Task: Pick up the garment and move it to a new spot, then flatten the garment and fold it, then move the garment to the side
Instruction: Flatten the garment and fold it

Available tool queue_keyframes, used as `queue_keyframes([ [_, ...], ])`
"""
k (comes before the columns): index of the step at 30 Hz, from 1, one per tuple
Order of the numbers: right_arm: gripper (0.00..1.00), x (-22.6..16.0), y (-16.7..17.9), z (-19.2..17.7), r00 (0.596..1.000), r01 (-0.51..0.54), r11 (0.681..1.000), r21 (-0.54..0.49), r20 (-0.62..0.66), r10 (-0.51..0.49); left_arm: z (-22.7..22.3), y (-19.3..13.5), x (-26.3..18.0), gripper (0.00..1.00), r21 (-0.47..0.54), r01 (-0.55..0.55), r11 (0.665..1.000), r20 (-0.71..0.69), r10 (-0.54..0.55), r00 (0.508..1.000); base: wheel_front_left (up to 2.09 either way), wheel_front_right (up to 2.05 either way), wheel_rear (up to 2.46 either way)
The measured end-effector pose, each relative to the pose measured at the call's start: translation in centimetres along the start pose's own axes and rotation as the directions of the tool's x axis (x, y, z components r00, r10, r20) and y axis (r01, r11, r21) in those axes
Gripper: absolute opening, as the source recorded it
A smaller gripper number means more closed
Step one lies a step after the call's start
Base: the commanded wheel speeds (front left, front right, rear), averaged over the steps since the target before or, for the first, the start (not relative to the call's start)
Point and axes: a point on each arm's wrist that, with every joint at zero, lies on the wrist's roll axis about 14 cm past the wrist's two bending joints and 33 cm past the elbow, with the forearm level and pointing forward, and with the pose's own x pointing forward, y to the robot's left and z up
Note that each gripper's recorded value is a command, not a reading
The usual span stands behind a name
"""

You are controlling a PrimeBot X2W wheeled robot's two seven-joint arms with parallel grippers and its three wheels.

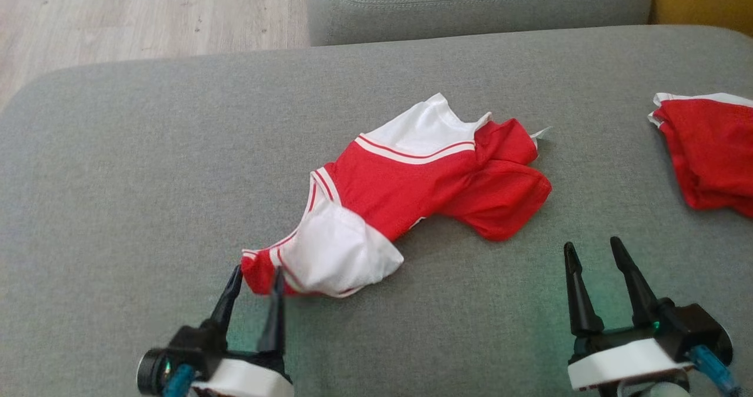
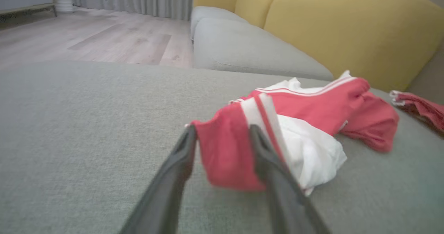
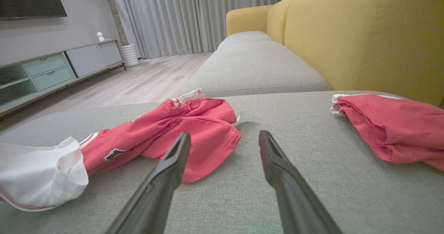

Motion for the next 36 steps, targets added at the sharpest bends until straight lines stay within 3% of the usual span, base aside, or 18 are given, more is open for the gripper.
queue_keyframes([
  [5, 1.0, 0.1, 0.1, -0.3, 1.0, -0.004, 1.0, 0.002, -0.009, 0.004, 1.2, -0.4, 0.5, 1.0, 0.196, 0.048, 0.979, 0.032, -0.055, 0.998, 0.0, 0.0, 0.0],
  [10, 1.0, -0.1, 0.0, -0.5, 1.0, 0.003, 1.0, 0.004, -0.017, -0.003, 4.3, -3.3, 2.8, 1.0, 0.357, 0.155, 0.921, 0.061, -0.189, 0.98, 0.0, 0.0, 0.0],
  [13, 1.0, 0.0, -0.2, -0.9, 1.0, 0.007, 1.0, 0.003, -0.031, -0.007, 3.8, -4.8, 4.4, 1.0, 0.39, 0.236, 0.89, -0.033, -0.243, 0.97, 0.0, 0.0, 0.0],
  [20, 1.0, 1.0, -0.9, -1.2, 0.999, 0.01, 1.0, -0.011, -0.041, -0.01, -1.0, -1.7, 7.4, 1.0, 0.444, 0.288, 0.849, -0.314, -0.153, 0.937, 0.0, 0.0, 0.0],
  [23, 1.0, 0.9, -1.5, -1.5, 0.998, 0.023, 1.0, -0.015, -0.053, -0.024, -2.7, -1.3, 7.4, 1.0, 0.403, 0.319, 0.858, -0.393, -0.153, 0.907, 0.0, 0.0, 0.0],
  [30, 1.0, 0.8, -1.8, -1.7, 0.998, 0.033, 0.999, -0.015, -0.06, -0.034, -4.5, -0.6, 7.3, 1.0, 0.353, 0.329, 0.876, -0.458, -0.145, 0.877, 0.0, 0.0, 0.0],
  [36, 1.0, 0.8, -1.9, -1.7, 0.997, 0.037, 0.999, -0.016, -0.06, -0.038, -4.5, -1.1, 8.1, 1.0, 0.366, 0.366, 0.856, -0.466, -0.172, 0.868, 0.0, 0.0, 0.0],
])
